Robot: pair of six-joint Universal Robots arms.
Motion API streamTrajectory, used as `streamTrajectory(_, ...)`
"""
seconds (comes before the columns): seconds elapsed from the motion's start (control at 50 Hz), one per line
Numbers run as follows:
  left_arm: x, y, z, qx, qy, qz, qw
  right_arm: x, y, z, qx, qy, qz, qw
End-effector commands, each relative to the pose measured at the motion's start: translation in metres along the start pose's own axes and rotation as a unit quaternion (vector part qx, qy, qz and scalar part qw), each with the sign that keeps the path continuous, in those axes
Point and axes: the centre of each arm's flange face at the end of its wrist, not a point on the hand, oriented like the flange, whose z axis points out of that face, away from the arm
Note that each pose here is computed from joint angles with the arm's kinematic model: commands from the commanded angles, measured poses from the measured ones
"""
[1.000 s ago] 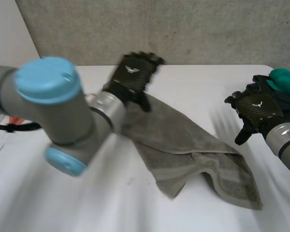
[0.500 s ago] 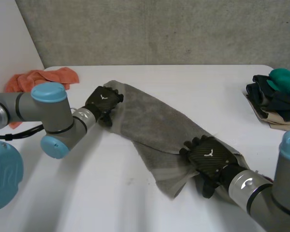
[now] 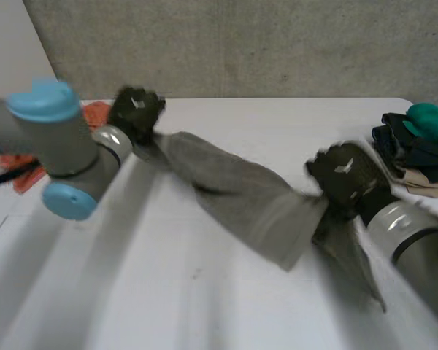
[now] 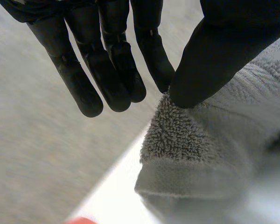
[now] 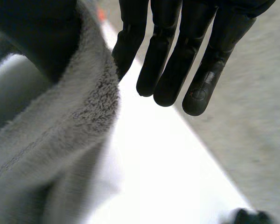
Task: Fold the laundry.
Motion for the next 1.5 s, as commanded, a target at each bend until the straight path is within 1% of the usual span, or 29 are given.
streamTrajectory(0.02, -0.035, -0.091, -0.06, 0.085, -0.044, -0.013, 0.995, 0.062, -0.039, -0.011, 0.019, 0.052, -0.016, 0.998)
streamTrajectory(0.12, -0.045, -0.117, -0.09, 0.117, -0.057, -0.037, 0.991, 0.101, -0.052, -0.01, 0.035, 0.079, -0.038, 0.996)
streamTrajectory(0.18, -0.045, -0.116, -0.094, 0.115, -0.059, -0.039, 0.991, 0.108, -0.053, -0.008, 0.041, 0.075, -0.053, 0.995)
streamTrajectory(0.26, -0.038, -0.101, -0.09, 0.092, -0.05, -0.043, 0.994, 0.102, -0.047, -0.001, 0.045, 0.054, -0.087, 0.994)
streamTrajectory(0.36, -0.02, -0.061, -0.07, 0.036, -0.031, -0.05, 0.998, 0.087, -0.023, 0.017, 0.017, 0.007, -0.125, 0.992)
streamTrajectory(0.48, -0.012, -0.04, -0.042, 0.015, -0.04, -0.055, 0.998, 0.075, -0.004, 0.035, -0.005, -0.021, -0.183, 0.983)
streamTrajectory(0.54, -0.014, -0.047, -0.031, 0.029, -0.058, -0.057, 0.996, 0.055, -0.002, 0.034, -0.001, -0.055, -0.213, 0.975)
streamTrajectory(0.56, -0.015, -0.05, -0.029, 0.033, -0.063, -0.058, 0.996, 0.036, 0.001, 0.028, -0.001, -0.091, -0.222, 0.971)
streamTrajectory(0.62, -0.019, -0.065, -0.026, 0.053, -0.077, -0.064, 0.994, 0.003, 0.01, 0.009, -0.008, -0.161, -0.23, 0.96)
streamTrajectory(0.64, -0.021, -0.068, -0.026, 0.057, -0.08, -0.067, 0.993, -0.015, 0.016, -0.005, -0.012, -0.208, -0.241, 0.948)
streamTrajectory(0.66, -0.021, -0.071, -0.026, 0.062, -0.081, -0.068, 0.992, -0.022, 0.019, -0.012, -0.014, -0.23, -0.246, 0.941)
streamTrajectory(0.72, -0.021, -0.073, -0.028, 0.064, -0.081, -0.071, 0.992, -0.039, 0.024, -0.039, -0.021, -0.295, -0.275, 0.915)
streamTrajectory(0.74, -0.022, -0.075, -0.029, 0.067, -0.081, -0.072, 0.992, -0.041, 0.024, -0.043, -0.024, -0.307, -0.279, 0.909)
streamTrajectory(0.76, -0.023, -0.078, -0.03, 0.069, -0.082, -0.072, 0.992, -0.042, 0.023, -0.046, -0.021, -0.319, -0.279, 0.906)
streamTrajectory(0.8, -0.026, -0.089, -0.036, 0.082, -0.084, -0.072, 0.99, -0.03, 0.021, -0.042, -0.026, -0.305, -0.272, 0.912)
streamTrajectory(0.84, -0.026, -0.094, -0.039, 0.087, -0.083, -0.073, 0.99, -0.017, 0.017, -0.033, -0.027, -0.277, -0.257, 0.926)
streamTrajectory(0.86, -0.026, -0.095, -0.04, 0.088, -0.083, -0.073, 0.99, -0.002, 0.012, -0.021, -0.027, -0.241, -0.222, 0.944)
streamTrajectory(0.88, -0.025, -0.096, -0.042, 0.089, -0.081, -0.073, 0.99, 0.003, 0.008, -0.017, -0.028, -0.227, -0.195, 0.954)
streamTrajectory(0.92, -0.024, -0.095, -0.043, 0.087, -0.08, -0.073, 0.99, 0.015, 0.0, -0.009, -0.032, -0.201, -0.124, 0.971)
streamTrajectory(0.94, -0.023, -0.096, -0.043, 0.088, -0.079, -0.073, 0.99, 0.027, -0.007, -0.002, -0.034, -0.177, -0.046, 0.983)
streamTrajectory(1.0, -0.024, -0.098, -0.046, 0.089, -0.079, -0.073, 0.99, 0.044, -0.012, 0.004, -0.041, -0.149, 0.07, 0.985)
streamTrajectory(1.02, -0.023, -0.099, -0.047, 0.09, -0.077, -0.073, 0.99, 0.055, -0.012, 0.007, -0.044, -0.13, 0.132, 0.982)
streamTrajectory(1.1, -0.024, -0.11, -0.055, 0.103, -0.078, -0.074, 0.989, 0.074, -0.005, 0.012, -0.053, -0.092, 0.231, 0.967)
streamTrajectory(1.2, -0.023, -0.126, -0.064, 0.123, -0.075, -0.075, 0.987, 0.071, 0.008, 0.017, -0.078, -0.082, 0.266, 0.957)
streamTrajectory(1.22, -0.022, -0.13, -0.066, 0.127, -0.073, -0.076, 0.986, 0.068, 0.02, 0.023, -0.1, -0.08, 0.276, 0.953)
streamTrajectory(1.28, -0.021, -0.145, -0.076, 0.146, -0.07, -0.077, 0.984, 0.061, 0.035, 0.031, -0.128, -0.079, 0.284, 0.947)
streamTrajectory(1.34, -0.02, -0.156, -0.084, 0.16, -0.067, -0.079, 0.982, 0.043, 0.044, 0.039, -0.149, -0.094, 0.288, 0.941)
streamTrajectory(1.46, -0.022, -0.176, -0.1, 0.187, -0.067, -0.084, 0.977, 0.001, 0.053, 0.065, -0.157, -0.141, 0.3, 0.931)
streamTrajectory(1.5, -0.023, -0.184, -0.106, 0.198, -0.067, -0.088, 0.974, -0.006, 0.056, 0.07, -0.16, -0.148, 0.308, 0.926)
